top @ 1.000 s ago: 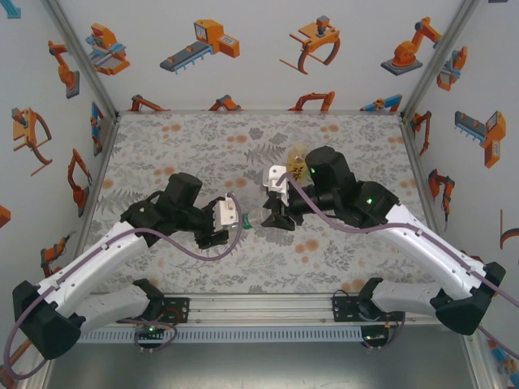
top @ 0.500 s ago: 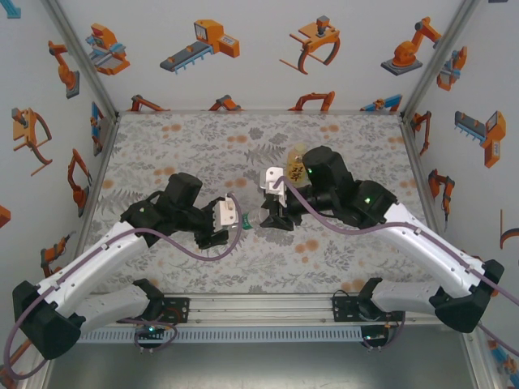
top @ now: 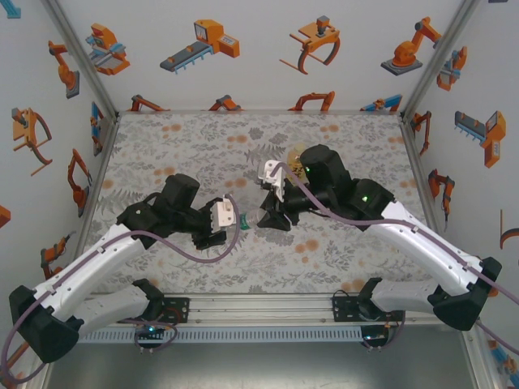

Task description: Screw on the bottle caps

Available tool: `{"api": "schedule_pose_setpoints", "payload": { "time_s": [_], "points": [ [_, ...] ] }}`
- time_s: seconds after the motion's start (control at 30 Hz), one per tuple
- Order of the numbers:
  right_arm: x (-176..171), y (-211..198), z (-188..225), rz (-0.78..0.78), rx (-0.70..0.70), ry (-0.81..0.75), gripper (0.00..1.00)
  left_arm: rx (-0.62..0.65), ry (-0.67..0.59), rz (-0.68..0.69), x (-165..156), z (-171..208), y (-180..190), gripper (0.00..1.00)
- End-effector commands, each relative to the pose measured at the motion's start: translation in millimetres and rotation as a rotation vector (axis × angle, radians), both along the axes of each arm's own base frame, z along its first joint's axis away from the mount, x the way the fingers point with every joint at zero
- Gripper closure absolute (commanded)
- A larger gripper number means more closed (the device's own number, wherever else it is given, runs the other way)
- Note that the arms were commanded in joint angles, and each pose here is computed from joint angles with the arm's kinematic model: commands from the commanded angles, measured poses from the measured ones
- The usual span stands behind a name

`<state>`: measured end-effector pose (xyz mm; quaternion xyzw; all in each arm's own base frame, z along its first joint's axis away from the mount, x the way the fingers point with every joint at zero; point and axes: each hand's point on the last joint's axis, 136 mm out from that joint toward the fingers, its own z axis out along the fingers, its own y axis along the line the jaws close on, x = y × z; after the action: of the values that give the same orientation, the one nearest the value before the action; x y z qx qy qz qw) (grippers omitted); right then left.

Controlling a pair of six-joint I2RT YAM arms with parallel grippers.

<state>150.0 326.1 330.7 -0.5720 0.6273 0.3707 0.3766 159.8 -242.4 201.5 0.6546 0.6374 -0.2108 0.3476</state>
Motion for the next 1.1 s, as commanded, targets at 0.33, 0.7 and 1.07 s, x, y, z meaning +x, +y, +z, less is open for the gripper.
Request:
{"api": "schedule_pose_setpoints", "payload": {
  "time_s": [0.33,0.7,1.07],
  "points": [
    [41,-6,-29,-0.569,0.095,0.609,1.0,-0.093,-0.053,-0.051,-4,24,-10,1.0],
    [46,0,-50,-0.808,0.299,1.185,0.97,-0.097,-0.057,-0.055,-5,26,-10,1.0],
    [37,-9,-51,-0.836,0.22,1.067,0.73,-0.101,-0.059,-0.038,-2,27,-10,1.0]
  ]
}}
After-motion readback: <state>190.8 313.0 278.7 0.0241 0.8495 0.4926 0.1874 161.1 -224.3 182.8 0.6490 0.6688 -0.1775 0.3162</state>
